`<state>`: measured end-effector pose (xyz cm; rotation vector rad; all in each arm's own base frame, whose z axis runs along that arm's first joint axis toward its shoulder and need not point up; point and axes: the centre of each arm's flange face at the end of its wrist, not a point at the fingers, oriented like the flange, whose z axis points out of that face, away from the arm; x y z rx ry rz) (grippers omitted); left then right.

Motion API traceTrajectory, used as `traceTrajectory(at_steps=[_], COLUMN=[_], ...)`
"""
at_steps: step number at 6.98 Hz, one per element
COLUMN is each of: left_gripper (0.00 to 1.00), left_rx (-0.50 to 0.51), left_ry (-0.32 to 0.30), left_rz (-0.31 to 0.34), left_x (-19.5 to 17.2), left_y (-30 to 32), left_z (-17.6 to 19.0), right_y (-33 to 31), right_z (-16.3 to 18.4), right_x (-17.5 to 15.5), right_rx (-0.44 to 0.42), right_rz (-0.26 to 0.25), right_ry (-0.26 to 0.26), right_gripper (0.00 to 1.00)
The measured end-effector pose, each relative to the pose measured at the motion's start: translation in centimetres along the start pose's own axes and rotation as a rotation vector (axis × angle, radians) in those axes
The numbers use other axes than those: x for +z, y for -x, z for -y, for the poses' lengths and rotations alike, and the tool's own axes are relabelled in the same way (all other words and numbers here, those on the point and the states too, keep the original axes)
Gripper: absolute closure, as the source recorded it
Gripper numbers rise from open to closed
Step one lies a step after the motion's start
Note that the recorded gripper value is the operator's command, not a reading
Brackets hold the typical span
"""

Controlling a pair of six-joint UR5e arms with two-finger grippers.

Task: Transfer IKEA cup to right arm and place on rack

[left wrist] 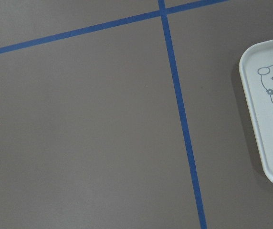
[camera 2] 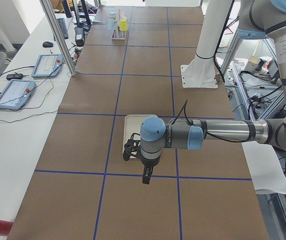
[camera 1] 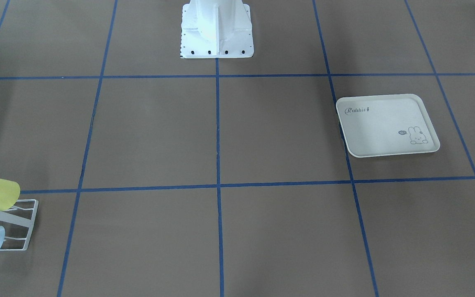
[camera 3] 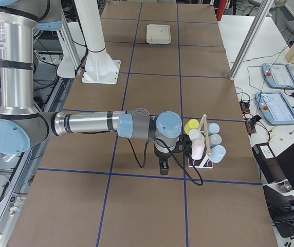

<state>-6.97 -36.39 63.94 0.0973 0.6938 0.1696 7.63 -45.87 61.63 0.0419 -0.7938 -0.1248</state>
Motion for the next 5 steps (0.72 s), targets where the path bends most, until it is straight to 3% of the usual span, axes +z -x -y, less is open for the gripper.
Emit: traceTrajectory(at_steps=[5], left_gripper=[0.0], left_rx=[0.019], left_ry=[-0.023], left_rz=[-0.002], left_x=[-1.0], left_y=[-0.8], left_z=[0.64], right_y=[0.08], right_z=[0.0], right_x=[-0.08], right_rx=[-0.006], right_rz=[-0.001], right_ry=[-0.002], right_gripper=[0.0])
